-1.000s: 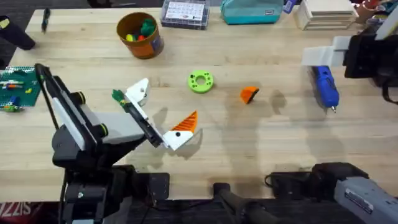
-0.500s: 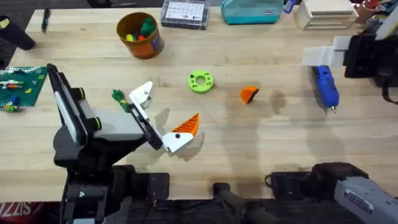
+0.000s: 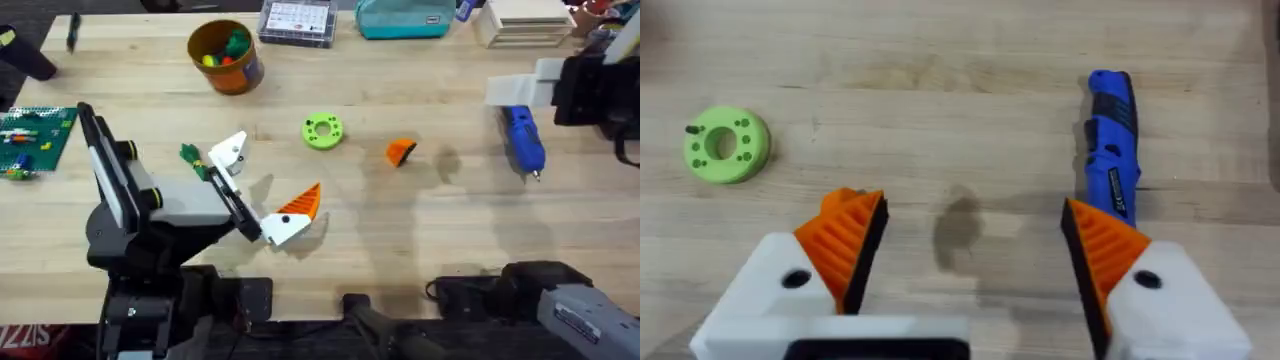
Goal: Pick up the gripper from the table and insert it into the empty holder that is missing its gripper. Then pick up a screw, insert it into the mounting hole, and use the screwdriver to tighten it. Finally, clean up the table by picking up the vegetable and placing it into the bucket.
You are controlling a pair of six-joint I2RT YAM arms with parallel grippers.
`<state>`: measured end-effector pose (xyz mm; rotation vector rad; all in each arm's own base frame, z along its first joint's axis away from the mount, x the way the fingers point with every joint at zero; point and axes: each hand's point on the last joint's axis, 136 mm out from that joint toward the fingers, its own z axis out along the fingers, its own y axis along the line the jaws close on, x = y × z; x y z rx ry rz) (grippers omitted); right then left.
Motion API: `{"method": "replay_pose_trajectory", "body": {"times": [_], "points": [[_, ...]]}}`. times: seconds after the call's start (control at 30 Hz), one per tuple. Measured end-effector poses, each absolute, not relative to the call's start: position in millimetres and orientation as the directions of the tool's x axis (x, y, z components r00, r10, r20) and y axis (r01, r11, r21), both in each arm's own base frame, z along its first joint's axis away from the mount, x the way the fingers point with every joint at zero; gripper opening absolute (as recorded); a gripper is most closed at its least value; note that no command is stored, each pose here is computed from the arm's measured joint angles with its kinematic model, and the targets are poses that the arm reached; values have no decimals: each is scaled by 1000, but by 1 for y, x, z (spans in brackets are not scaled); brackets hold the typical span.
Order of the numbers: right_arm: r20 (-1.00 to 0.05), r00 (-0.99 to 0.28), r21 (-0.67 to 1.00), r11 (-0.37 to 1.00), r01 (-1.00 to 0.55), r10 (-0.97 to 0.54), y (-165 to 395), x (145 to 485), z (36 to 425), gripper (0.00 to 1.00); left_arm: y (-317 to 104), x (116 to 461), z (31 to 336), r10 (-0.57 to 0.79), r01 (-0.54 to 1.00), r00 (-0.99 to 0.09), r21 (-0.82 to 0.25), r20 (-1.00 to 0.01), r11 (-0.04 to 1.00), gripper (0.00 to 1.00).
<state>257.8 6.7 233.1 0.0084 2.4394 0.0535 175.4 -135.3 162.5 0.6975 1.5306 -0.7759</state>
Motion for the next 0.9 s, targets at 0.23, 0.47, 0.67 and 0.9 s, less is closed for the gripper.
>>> {"method": "replay_pose_trajectory", "body": {"times": [0.23, 0.47, 0.67, 0.9], "points": [[-661, -750, 70, 997, -35, 20, 13, 262, 237, 994, -135, 175, 162, -5, 800, -97, -81, -995, 595, 985], [-633, -770, 141, 966, -218, -82, 47, 258, 230, 994, -135, 175, 162, -5, 800, -97, -81, -995, 595, 985], [-533, -817, 171, 918, -359, -220, 85, 261, 199, 994, -135, 175, 163, -5, 800, -97, -80, -995, 595, 985], [-401, -825, 125, 868, -481, -399, 121, 256, 159, 994, -135, 175, 163, -5, 800, -97, -80, -995, 595, 985]]}}
